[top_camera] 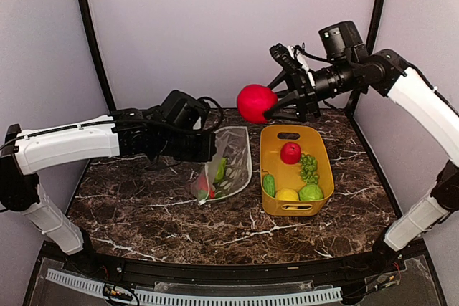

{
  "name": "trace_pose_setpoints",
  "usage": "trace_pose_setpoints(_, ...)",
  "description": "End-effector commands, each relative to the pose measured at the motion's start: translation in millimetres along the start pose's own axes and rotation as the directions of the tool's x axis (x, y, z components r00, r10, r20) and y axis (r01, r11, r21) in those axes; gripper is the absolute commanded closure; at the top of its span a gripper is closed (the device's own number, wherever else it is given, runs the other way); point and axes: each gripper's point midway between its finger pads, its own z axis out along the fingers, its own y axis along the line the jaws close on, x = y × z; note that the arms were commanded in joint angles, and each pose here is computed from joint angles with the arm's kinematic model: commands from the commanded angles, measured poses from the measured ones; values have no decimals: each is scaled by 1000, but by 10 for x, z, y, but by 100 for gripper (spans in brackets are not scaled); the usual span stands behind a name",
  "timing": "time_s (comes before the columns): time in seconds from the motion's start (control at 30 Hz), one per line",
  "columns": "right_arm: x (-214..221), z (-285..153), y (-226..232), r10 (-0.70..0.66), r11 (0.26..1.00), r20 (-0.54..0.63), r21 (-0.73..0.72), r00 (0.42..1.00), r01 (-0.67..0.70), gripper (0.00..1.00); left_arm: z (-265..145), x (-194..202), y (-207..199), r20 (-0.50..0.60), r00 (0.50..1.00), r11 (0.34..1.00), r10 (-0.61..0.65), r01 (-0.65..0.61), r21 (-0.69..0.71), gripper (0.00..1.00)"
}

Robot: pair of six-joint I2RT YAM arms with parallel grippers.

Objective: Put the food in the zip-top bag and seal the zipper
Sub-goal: Place the fake fruit in the zipper food storage bag.

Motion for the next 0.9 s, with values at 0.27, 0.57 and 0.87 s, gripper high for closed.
trace_pose_setpoints(0.27,414,713,195,143,977,-128,-139,981,-161,51,-240,-366,-230,103,989,989,-107,95,111,99)
trace_pose_setpoints(0.57,737,1007,-84,180,981,-235,-23,955,-190,53,-348,-315,-144,131,976,978,-172,153,144,99)
trace_pose_setpoints(0.87,839,1215,-439,180,982,-296,107,938,-154,41,-322,-220,-103,119,975,973,-190,171,154,99)
